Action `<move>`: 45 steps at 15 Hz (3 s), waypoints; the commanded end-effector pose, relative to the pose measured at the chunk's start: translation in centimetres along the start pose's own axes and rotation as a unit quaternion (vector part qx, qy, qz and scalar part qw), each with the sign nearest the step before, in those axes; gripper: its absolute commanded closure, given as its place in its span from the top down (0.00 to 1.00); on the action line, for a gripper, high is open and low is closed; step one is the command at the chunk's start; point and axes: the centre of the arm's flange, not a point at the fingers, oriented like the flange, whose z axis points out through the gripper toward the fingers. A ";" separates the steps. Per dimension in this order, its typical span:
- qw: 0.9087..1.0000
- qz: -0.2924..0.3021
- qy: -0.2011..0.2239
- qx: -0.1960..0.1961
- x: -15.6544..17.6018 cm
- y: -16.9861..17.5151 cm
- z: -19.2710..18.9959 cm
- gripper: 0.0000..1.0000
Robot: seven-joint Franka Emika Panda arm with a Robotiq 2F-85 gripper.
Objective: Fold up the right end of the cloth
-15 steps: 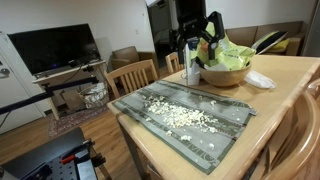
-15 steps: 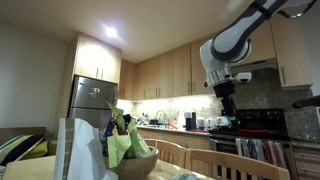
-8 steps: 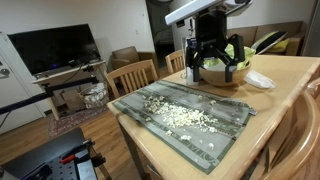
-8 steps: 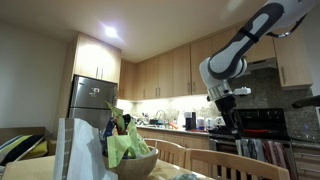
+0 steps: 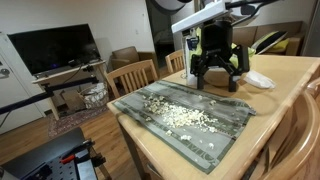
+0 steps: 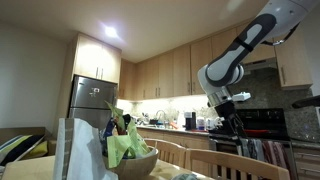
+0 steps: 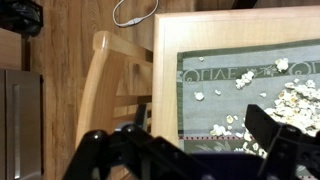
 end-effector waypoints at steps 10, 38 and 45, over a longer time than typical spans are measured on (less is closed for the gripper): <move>0.998 0.020 -0.053 0.025 1.5 -0.2 6.3 1.00; 0.994 0.001 -0.084 0.073 4.2 0.1 20.8 1.00; 0.993 -0.017 -0.083 0.079 5.1 -0.2 21.1 1.00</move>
